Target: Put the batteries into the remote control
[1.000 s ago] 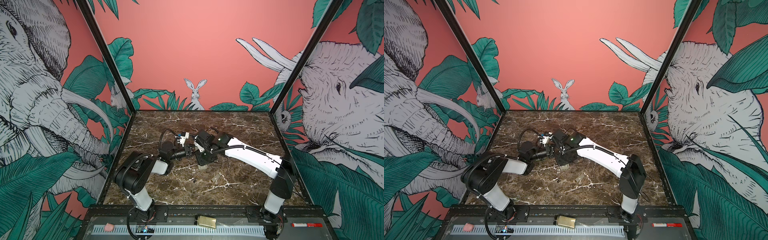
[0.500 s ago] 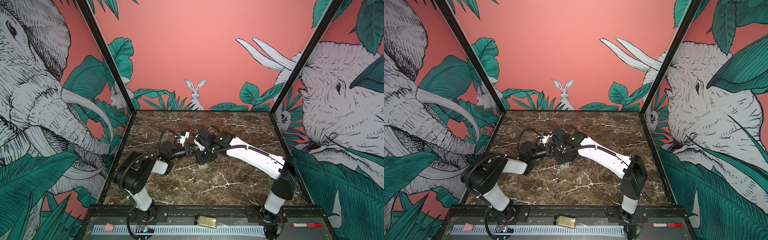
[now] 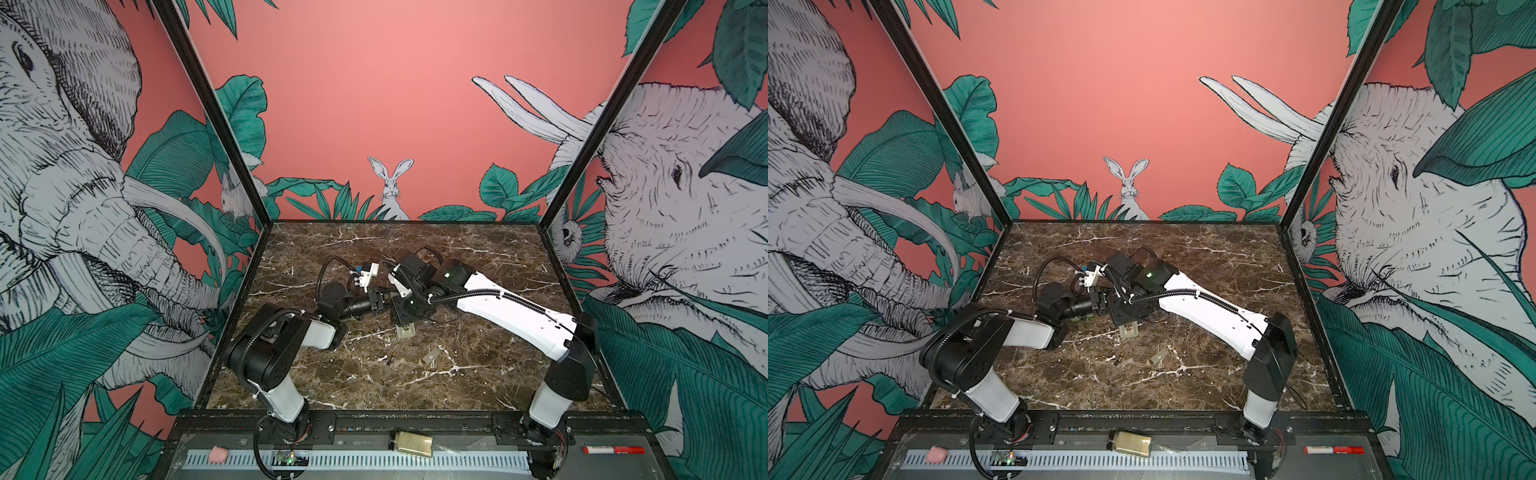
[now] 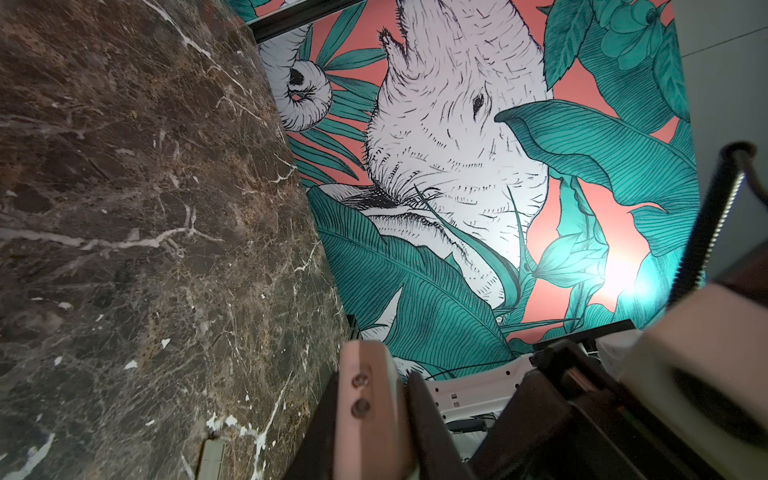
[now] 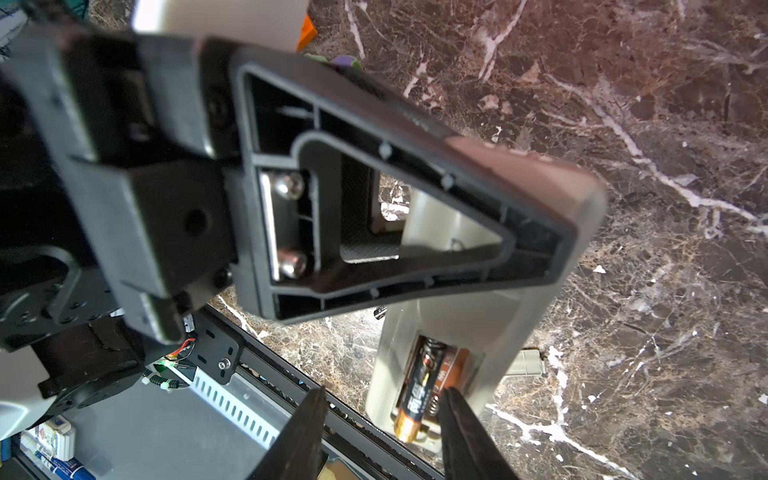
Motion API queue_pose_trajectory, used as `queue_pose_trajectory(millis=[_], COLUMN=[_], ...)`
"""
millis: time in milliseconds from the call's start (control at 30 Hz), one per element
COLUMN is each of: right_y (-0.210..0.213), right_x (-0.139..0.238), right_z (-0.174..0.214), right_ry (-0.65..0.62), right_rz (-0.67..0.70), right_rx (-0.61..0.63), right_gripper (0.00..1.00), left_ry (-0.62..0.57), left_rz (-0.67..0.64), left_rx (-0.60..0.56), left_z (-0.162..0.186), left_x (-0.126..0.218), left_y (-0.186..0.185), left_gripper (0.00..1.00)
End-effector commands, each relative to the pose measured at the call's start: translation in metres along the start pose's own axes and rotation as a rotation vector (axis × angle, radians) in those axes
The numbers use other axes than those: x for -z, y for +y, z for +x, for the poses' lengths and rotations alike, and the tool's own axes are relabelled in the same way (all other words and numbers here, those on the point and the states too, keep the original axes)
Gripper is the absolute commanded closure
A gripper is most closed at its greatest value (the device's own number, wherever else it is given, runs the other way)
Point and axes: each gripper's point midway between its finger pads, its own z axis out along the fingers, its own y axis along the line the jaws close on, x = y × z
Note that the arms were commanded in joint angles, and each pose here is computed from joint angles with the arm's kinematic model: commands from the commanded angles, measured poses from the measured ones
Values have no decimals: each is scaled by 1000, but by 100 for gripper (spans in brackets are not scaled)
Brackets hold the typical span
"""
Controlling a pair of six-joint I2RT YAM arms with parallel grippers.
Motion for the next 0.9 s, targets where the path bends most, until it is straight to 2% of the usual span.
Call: queue_pose_trajectory(millis=[0,200,333,367,533,867], right_y=[3,2,-3,-2,3,22], right_x=[26,47,66,83,111,104], right_z=[-6,-9,-8,-7,5,34], right_ry=[-56,-106,-139,-175,-218,-140], right_rz=[-4,1,34,24,-18,-143], right_rx=[14,115,268,322,558,809], right_gripper=[55,55,52,52,50,51], left_ry=[7,13,18,19,25,22], left_rz=[84,94,106,110,123,136], left_rx=[-83,-81,-82,-82,-79,-64], left_z=[-4,-4,-4,-5,-5,-4], left_x=[-1,-1,-1,-1,-1,1], left_y=[-35,-40,-47,-49,-56,-65], left_gripper=[100,100,100,100,100,100])
